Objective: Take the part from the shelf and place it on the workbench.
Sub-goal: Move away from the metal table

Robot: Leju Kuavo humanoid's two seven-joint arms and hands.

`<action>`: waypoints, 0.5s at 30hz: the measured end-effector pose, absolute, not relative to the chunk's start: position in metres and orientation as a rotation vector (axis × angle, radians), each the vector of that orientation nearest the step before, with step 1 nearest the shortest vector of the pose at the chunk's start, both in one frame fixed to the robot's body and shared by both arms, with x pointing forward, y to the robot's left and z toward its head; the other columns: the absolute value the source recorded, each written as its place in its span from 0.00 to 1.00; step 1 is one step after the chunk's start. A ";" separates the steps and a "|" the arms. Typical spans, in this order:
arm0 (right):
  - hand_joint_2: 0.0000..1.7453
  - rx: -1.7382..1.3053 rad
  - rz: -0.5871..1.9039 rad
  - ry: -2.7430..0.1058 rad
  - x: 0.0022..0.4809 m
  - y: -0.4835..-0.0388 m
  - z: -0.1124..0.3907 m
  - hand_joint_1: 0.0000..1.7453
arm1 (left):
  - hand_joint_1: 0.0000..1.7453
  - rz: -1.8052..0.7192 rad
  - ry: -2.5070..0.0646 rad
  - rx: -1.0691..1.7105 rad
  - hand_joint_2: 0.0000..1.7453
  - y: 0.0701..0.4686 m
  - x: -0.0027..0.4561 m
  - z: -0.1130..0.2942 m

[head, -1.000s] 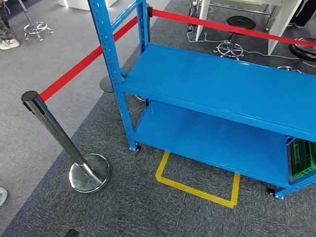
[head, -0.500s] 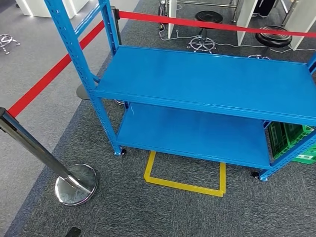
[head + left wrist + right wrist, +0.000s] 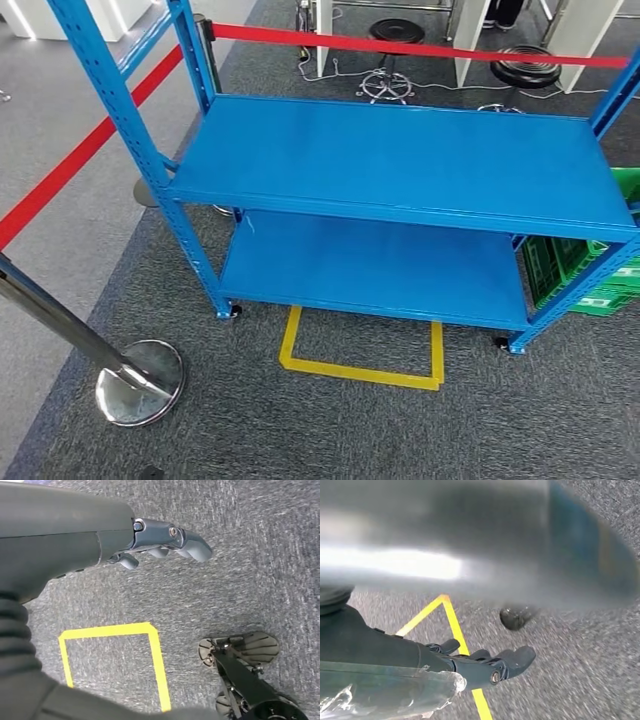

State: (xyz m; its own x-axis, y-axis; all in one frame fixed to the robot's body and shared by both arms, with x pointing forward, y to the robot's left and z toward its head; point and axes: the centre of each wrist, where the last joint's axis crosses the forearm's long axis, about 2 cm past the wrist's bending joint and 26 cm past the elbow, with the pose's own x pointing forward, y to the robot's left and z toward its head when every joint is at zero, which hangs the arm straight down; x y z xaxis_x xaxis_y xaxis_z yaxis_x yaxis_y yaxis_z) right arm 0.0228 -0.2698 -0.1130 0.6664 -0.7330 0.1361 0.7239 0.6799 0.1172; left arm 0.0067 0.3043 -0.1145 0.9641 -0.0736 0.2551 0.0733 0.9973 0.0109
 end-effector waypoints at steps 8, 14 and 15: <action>1.00 0.068 -0.675 -0.486 0.021 -0.274 -0.113 0.00 | 0.00 -0.092 -0.350 0.043 1.00 0.303 0.002 -0.115; 0.00 0.052 -0.599 -0.459 0.016 -0.281 -0.113 0.00 | 0.00 -0.071 -0.337 0.059 0.00 0.305 0.000 -0.115; 0.00 0.050 -0.587 -0.455 0.016 -0.282 -0.113 0.00 | 0.00 -0.068 -0.335 0.062 0.00 0.306 0.000 -0.114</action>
